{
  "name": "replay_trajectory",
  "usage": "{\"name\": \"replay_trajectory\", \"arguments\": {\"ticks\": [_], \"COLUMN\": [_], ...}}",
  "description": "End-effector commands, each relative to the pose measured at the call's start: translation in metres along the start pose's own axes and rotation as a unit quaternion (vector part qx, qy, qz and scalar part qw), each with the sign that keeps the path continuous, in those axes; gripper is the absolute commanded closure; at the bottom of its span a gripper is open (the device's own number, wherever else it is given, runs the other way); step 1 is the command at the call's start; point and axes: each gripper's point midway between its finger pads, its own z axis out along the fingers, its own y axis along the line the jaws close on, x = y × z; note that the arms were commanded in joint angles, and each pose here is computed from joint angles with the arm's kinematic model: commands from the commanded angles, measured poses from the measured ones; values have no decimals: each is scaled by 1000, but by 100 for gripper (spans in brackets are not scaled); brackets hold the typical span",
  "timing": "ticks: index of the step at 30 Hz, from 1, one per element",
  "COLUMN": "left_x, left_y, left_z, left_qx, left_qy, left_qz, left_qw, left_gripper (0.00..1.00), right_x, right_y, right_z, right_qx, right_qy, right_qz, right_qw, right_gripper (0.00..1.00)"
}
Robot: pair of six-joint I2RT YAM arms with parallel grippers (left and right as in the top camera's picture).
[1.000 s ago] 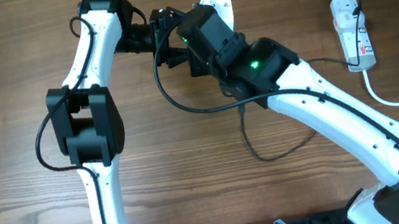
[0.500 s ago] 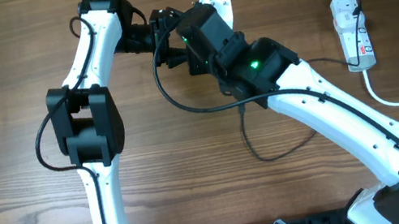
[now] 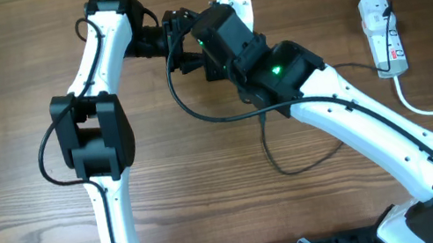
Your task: Plug charger to phone and switch on socket
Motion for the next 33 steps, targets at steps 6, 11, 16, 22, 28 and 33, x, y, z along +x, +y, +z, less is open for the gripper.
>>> {"name": "replay_trajectory", "arguments": {"ticks": [6, 11, 16, 22, 28, 33], "left_x": [20, 20, 21, 21, 21, 21], "left_y": [-24, -24, -24, -24, -25, -25], "left_z": [-1, -1, -1, -1, -1, -1], "left_qx": [20, 20, 21, 20, 21, 21], "left_qy": [7, 7, 7, 8, 9, 10], "left_qz": [32, 32, 29, -21, -38, -49], "left_qw": [999, 999, 999, 1000, 999, 999], "left_gripper": [17, 0, 0, 20, 35, 45], "right_x": [-11, -26, -36, -39, -33, -31], "right_y": [-3, -17, -26, -16, -7, -6], "right_z": [-3, -14, -22, -24, -23, -21], "right_qx": [12, 34, 17, -22, -39, -38], "right_qy": [-22, -62, -75, -65, -32, -25], "right_qz": [63, 175, 363, 510, 615, 647], "right_qw": [998, 982, 929, 858, 787, 761], "right_gripper": [95, 96, 96, 96, 95, 95]}}
